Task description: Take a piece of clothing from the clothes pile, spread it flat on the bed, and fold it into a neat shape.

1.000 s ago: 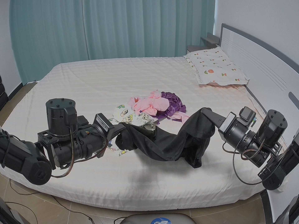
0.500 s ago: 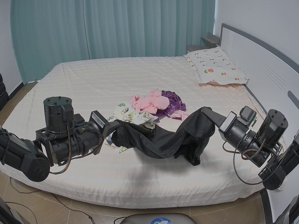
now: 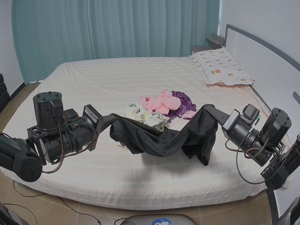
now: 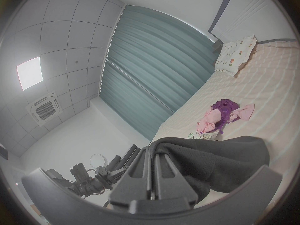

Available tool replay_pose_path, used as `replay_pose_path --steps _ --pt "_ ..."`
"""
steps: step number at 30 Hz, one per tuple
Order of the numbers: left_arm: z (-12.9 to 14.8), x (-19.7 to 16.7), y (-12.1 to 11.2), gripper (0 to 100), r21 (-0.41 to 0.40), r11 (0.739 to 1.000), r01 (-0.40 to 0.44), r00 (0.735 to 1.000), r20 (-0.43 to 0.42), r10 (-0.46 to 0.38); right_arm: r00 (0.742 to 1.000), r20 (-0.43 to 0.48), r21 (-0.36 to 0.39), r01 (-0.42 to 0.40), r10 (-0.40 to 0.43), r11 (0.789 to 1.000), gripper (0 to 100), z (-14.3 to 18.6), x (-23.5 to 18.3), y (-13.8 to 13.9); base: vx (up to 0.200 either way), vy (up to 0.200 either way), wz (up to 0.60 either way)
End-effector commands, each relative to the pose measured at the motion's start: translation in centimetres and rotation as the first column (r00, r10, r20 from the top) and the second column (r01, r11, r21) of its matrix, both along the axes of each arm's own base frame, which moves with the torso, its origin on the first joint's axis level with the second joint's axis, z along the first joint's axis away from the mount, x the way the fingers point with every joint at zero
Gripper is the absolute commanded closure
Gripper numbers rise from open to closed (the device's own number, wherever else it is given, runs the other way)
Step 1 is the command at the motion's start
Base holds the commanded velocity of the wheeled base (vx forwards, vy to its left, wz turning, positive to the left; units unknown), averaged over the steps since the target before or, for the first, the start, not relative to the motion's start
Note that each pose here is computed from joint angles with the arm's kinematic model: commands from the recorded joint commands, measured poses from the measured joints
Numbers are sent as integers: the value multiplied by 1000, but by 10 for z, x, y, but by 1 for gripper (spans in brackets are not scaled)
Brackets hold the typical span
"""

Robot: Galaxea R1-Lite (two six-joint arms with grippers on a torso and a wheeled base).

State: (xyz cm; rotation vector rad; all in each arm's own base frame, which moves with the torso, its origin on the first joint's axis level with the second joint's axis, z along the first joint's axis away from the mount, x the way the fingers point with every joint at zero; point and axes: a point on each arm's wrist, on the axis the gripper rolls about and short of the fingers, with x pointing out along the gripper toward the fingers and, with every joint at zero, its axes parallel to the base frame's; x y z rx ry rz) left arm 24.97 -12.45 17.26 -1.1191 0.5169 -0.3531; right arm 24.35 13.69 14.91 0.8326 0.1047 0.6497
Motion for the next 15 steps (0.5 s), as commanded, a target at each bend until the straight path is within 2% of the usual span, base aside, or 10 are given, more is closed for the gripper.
replay_pose_path --steps 1,7,12,15 --pt "-4 3 0 100 5 1000 -2 1000 -12 2 1000 -24 -7 6 -6 1000 100 -10 7 1 0 200 0" --pt "-6 3 -2 100 3 1000 25 999 -23 -25 998 -31 -13 -61 61 998 100 -12 -3 19 0 200 0" --pt "-1 -1 0 100 -6 1000 25 1000 -5 -25 996 25 19 -81 81 997 100 4 -7 23 0 200 0" --pt "4 -5 2 100 -13 1000 25 1000 10 -25 996 24 20 -82 81 996 100 4 -7 23 0 200 0"
